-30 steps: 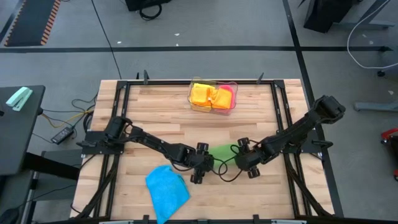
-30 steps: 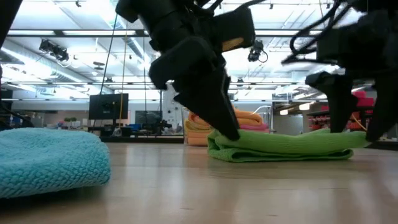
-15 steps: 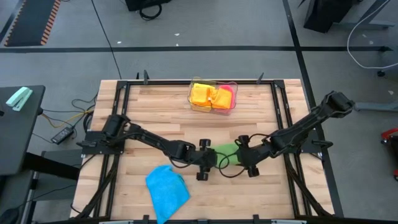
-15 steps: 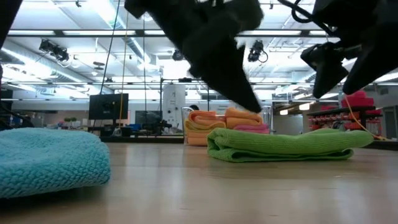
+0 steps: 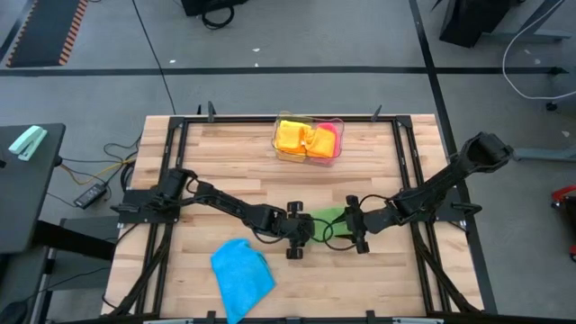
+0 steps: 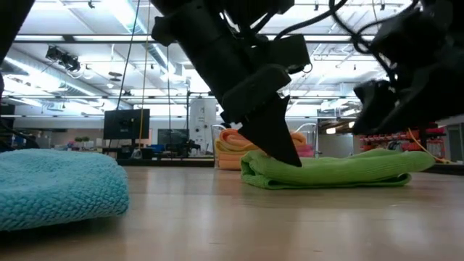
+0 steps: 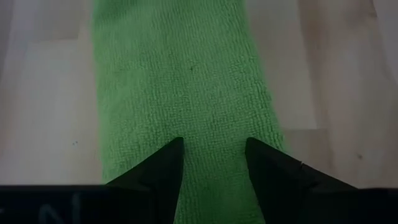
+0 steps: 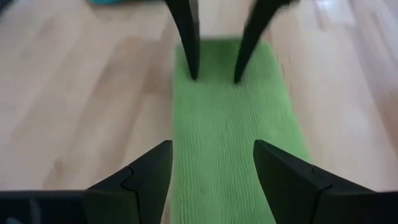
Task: Fold microfiber towels
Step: Fold the green microfiber cloth
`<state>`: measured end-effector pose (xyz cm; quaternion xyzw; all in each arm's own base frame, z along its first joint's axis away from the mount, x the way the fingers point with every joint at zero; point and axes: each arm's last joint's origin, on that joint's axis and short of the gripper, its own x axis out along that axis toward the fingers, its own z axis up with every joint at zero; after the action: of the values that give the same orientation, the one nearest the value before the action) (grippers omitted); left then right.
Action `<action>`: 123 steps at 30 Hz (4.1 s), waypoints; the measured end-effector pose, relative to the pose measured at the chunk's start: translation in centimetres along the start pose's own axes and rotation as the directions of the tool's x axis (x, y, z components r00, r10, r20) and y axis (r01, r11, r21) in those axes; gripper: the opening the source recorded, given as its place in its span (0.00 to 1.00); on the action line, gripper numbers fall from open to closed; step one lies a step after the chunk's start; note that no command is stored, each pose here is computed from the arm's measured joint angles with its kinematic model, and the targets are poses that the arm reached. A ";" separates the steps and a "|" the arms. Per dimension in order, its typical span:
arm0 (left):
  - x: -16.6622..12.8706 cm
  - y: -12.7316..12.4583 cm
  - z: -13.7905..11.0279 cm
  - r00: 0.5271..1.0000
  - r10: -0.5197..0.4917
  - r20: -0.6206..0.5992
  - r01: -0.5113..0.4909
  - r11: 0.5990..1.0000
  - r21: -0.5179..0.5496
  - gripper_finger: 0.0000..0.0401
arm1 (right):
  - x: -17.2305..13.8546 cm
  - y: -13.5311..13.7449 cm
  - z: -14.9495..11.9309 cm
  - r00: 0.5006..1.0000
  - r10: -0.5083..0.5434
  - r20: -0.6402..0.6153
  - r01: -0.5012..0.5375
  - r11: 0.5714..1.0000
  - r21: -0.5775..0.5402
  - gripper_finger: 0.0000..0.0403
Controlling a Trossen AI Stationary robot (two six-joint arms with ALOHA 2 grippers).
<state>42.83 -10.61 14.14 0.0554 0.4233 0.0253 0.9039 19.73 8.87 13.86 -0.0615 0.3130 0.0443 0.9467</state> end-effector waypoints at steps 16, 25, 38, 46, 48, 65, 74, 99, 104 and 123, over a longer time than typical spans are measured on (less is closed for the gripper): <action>-1.9 -0.9 0.6 0.998 0.057 0.031 -0.063 0.950 0.307 0.43 | 0.3 -0.4 -2.0 0.997 -0.006 -0.077 0.013 0.995 0.094 0.58; -2.4 -0.7 -0.6 0.965 0.258 -0.056 -0.176 0.789 0.589 0.43 | 0.2 -0.7 -3.1 0.982 -0.026 -0.186 0.037 0.998 0.057 0.58; -2.9 0.5 0.1 0.958 0.277 -0.072 -0.205 0.840 0.502 0.43 | -0.5 -0.7 -1.3 0.983 -0.024 -0.183 0.033 0.998 0.046 0.58; -4.3 0.7 1.6 0.963 0.270 -0.008 -0.240 0.870 0.432 0.43 | -1.5 -0.8 -0.5 0.989 -0.013 -0.148 0.022 0.998 0.057 0.58; -3.5 2.0 1.7 0.956 0.294 -0.003 -0.273 0.890 0.366 0.43 | -1.6 -0.4 -0.4 0.991 0.003 -0.135 0.006 0.998 0.061 0.58; 1.0 5.9 -0.9 0.971 0.117 -0.206 -0.086 0.985 0.152 0.43 | -2.1 3.4 -0.7 0.986 0.145 -0.081 -0.138 0.987 0.082 0.58; 0.1 -0.4 0.1 0.999 -0.015 -0.047 0.024 0.977 0.211 0.43 | -2.6 4.3 -1.0 0.977 0.193 -0.090 -0.183 0.977 0.105 0.58; -1.4 -8.6 1.5 0.954 0.011 0.301 -0.121 0.929 0.351 0.48 | -3.2 7.1 -1.6 0.989 0.150 0.019 -0.150 0.989 -0.005 0.58; -1.1 -9.4 1.8 0.922 -0.011 0.387 -0.129 0.934 0.334 0.54 | -3.2 7.0 -1.6 0.992 0.123 0.025 -0.121 0.991 -0.048 0.58; -2.1 -13.0 1.9 0.890 -0.015 0.456 -0.093 0.972 0.214 0.54 | -3.2 7.1 -1.7 0.990 0.139 0.018 -0.139 0.990 0.003 0.58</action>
<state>42.91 -23.87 15.35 0.1725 0.1992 -0.0193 0.9645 15.31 15.50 13.84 -0.0369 0.3082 0.1102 0.9442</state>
